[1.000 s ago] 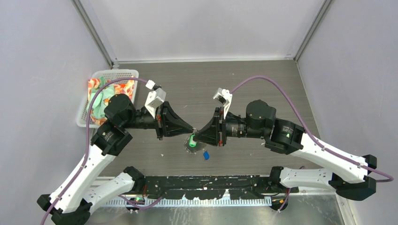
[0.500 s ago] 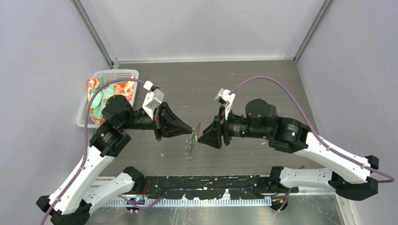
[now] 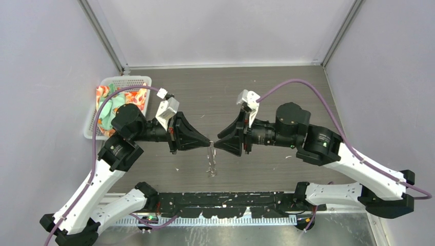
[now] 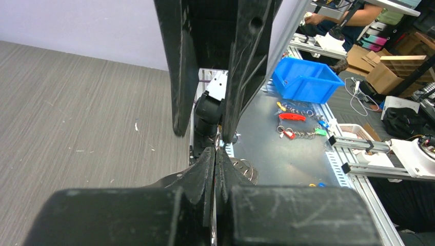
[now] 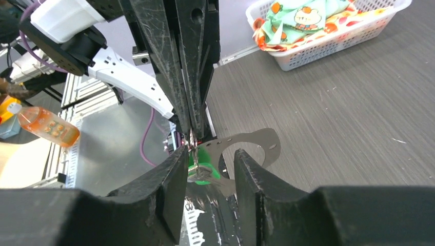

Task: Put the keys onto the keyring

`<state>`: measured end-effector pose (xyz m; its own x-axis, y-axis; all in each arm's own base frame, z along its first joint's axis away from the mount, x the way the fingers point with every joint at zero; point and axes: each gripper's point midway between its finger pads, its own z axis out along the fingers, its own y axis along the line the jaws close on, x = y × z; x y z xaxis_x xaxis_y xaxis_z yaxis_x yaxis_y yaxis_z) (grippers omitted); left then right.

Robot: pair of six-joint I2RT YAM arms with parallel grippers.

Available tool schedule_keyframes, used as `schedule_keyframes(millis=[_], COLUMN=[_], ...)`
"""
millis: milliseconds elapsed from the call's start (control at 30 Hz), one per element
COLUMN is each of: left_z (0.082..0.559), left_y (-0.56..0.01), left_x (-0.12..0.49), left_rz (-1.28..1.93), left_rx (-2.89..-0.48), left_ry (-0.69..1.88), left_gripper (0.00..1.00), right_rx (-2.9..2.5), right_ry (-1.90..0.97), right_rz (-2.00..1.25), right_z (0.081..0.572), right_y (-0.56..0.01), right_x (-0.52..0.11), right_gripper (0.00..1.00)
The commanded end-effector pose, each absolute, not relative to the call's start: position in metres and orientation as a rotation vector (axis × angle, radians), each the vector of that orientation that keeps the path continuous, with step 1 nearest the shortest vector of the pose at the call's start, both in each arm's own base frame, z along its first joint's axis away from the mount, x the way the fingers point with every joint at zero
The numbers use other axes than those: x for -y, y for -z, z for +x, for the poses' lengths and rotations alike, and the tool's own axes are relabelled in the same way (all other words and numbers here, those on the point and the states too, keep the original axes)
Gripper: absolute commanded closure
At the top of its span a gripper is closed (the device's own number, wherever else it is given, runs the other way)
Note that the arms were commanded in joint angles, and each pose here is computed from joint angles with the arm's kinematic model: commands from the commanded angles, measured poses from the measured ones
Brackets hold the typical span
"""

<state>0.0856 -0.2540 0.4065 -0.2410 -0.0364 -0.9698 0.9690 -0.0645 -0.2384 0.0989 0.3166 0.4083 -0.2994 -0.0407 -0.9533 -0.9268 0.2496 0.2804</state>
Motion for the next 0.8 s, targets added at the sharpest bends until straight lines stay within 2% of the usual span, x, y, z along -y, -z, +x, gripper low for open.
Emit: schedule_keyframes(millis=[0,100,233,267,400,433,600,700,767], left_z=[0.080,0.080,0.079,0.079,0.081,0.081,0.080,0.078,0.078], left_y=[-0.428,-0.428,-0.427,-0.425,-0.414,-0.410,-0.388,-0.378,-0.374], left_x=[0.252,0.252,0.251,0.251,0.251,0.251,0.249,0.244,0.241], left_rz=[1.105,1.105,1.108,1.110,1.132,1.140,1.265,1.398,1.452], left_rx=[-1.227,-1.226,-1.226,-1.230,-1.244,-1.254,-1.291,-1.257,-1.249], left_ry=[1.442,1.442,1.439,1.436,1.414,1.409,1.358,1.279,1.236], left_gripper=[1.00,1.00,1.00,1.00,1.00,0.96,0.65,0.58,0.56], right_rx=[-1.482,-1.478,-1.489,-1.495,-1.523,-1.547,-1.745,-1.853,-1.930], right_ry=[-1.233,-1.242,-1.234,-1.230,-1.218,-1.208,-1.120,-1.078,-1.049], right_rz=[-0.973,-0.991,-0.998,-0.996,-0.991,-1.000,-1.114,-1.182,-1.232], right_z=[0.096,0.095,0.095,0.095,0.094,0.094,0.095,0.093,0.091], right_y=[-0.430,-0.430,-0.428,-0.427,-0.427,-0.425,-0.404,-0.392,-0.379], right_x=[-0.329,-0.333,-0.331,-0.330,-0.323,-0.323,-0.325,-0.326,-0.328], right_gripper=[0.59,0.69,0.97,0.99,0.99,0.99,0.99,0.99,0.99])
